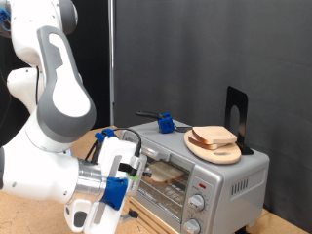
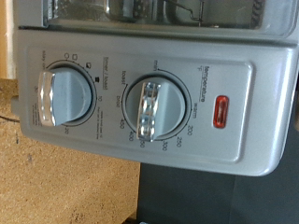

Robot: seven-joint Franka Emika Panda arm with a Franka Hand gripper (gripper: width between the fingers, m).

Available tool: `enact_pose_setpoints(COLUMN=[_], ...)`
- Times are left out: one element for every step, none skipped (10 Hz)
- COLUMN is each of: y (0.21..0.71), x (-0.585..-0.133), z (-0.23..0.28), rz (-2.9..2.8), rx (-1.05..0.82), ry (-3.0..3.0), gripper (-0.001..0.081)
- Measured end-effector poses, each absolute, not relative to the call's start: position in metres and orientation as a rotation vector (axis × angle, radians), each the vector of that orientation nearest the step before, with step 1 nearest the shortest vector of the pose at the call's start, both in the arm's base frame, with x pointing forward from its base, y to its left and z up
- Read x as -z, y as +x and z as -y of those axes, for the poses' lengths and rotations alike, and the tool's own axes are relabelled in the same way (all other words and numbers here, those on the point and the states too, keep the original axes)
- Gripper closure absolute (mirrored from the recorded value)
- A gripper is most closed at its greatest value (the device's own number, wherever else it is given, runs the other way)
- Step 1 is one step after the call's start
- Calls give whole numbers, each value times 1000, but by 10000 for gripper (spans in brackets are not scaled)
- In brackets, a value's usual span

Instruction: Make a piece of toast with the oven

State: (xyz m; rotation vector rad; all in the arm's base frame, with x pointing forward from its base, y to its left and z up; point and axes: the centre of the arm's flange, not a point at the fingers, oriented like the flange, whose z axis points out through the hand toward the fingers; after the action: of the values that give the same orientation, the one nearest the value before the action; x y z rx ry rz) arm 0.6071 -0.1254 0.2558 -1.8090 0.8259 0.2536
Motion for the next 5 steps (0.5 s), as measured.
enact_pose_setpoints(y=[603, 599, 601, 608, 618], x=[-256, -256, -256, -251, -243], z=[122, 119, 119, 122, 126], rz=[-786, -736, -695, -684, -684], rx=[-301, -363, -399, -404, -396], ry=[-1808, -1821, -1838, -1848, -1848], gripper=[-2, -2, -2, -2, -2])
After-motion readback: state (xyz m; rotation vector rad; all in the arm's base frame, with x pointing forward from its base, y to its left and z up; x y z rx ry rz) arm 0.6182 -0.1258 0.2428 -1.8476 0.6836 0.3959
